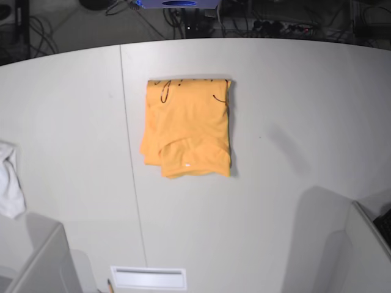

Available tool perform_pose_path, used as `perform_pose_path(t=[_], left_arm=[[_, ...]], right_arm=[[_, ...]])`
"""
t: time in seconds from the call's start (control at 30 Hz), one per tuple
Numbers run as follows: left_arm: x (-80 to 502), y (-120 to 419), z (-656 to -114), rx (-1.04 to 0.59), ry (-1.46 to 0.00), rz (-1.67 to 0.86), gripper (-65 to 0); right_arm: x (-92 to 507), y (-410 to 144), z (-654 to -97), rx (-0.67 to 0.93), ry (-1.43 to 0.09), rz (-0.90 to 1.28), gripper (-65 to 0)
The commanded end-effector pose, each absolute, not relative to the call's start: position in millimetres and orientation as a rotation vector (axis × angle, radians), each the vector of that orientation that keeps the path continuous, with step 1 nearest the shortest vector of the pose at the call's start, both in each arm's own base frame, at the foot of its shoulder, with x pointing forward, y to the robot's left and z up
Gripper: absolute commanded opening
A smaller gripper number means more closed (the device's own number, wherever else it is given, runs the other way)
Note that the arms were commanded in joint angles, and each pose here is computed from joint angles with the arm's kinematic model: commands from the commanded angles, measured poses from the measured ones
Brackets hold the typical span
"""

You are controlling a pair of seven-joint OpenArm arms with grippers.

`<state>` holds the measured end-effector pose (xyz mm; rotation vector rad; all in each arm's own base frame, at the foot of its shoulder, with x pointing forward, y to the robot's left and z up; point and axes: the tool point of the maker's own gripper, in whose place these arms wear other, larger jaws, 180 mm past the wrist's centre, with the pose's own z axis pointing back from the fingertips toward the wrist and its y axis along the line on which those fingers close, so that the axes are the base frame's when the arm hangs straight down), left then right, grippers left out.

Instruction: Fold the T-shirt properly

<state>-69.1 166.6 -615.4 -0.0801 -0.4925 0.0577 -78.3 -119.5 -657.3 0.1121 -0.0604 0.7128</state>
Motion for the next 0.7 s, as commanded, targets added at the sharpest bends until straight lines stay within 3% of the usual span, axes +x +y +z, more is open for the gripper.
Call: perform_pose_path(t=[0.0,0.27,0.67], left_arm=[[-82.3,169.8,-615.3,-0.067,-0.46,0.051,-65.0],[-100.8,167.2,-639.2,-0.063,-0.198,0.03,-65.0],[-96.8,169.2,-639.6,-0.06,-0.204,0.031,-65.0]], right_arm=[[-81.6,-122.1,-656.8,0.113,-0.057,0.712,-65.0],[-80.7,-128.8,-657.0,0.081,-0.054,0.578,-65.0],[-79.3,-144.0,-656.8,0.054,-0.051,0.554,-65.0]])
